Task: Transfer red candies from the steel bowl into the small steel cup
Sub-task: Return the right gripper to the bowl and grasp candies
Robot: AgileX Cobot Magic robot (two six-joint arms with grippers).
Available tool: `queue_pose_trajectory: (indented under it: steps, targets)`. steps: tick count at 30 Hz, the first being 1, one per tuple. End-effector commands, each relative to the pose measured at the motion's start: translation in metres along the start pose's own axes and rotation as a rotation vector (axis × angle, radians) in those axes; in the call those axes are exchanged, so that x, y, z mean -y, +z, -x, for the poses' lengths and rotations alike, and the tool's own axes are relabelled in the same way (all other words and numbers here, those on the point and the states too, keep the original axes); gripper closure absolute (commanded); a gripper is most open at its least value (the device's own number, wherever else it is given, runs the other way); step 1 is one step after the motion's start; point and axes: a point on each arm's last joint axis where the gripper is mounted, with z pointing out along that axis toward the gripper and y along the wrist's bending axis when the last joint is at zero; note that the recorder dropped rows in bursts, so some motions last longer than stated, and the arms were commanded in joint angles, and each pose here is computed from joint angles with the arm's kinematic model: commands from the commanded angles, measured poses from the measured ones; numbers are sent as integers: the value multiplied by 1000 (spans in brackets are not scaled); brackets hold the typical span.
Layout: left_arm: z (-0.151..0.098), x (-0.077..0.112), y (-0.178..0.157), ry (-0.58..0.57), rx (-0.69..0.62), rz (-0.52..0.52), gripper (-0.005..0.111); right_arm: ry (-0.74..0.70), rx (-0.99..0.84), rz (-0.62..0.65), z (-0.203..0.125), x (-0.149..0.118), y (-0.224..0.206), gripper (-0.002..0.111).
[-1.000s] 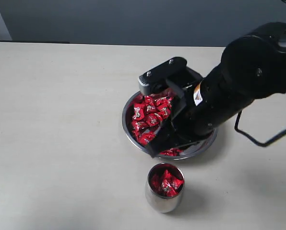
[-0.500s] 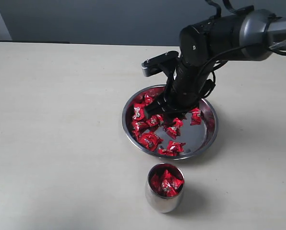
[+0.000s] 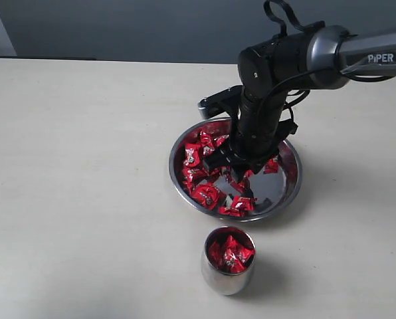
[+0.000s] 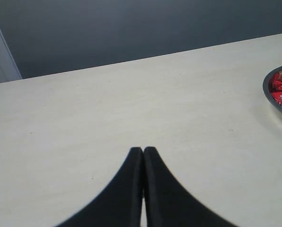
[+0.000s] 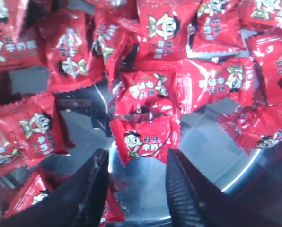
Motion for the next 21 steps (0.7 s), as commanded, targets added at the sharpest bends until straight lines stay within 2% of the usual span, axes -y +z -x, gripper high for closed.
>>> queue_pose_trajectory:
  steps: [1,21]
  targets:
    - [-1,0,0,-4,6,3,106,19,-14,-14,1,10,5,69]
    - [-1,0,0,-4,6,3,106,24,-5,20,4,8,17,71]
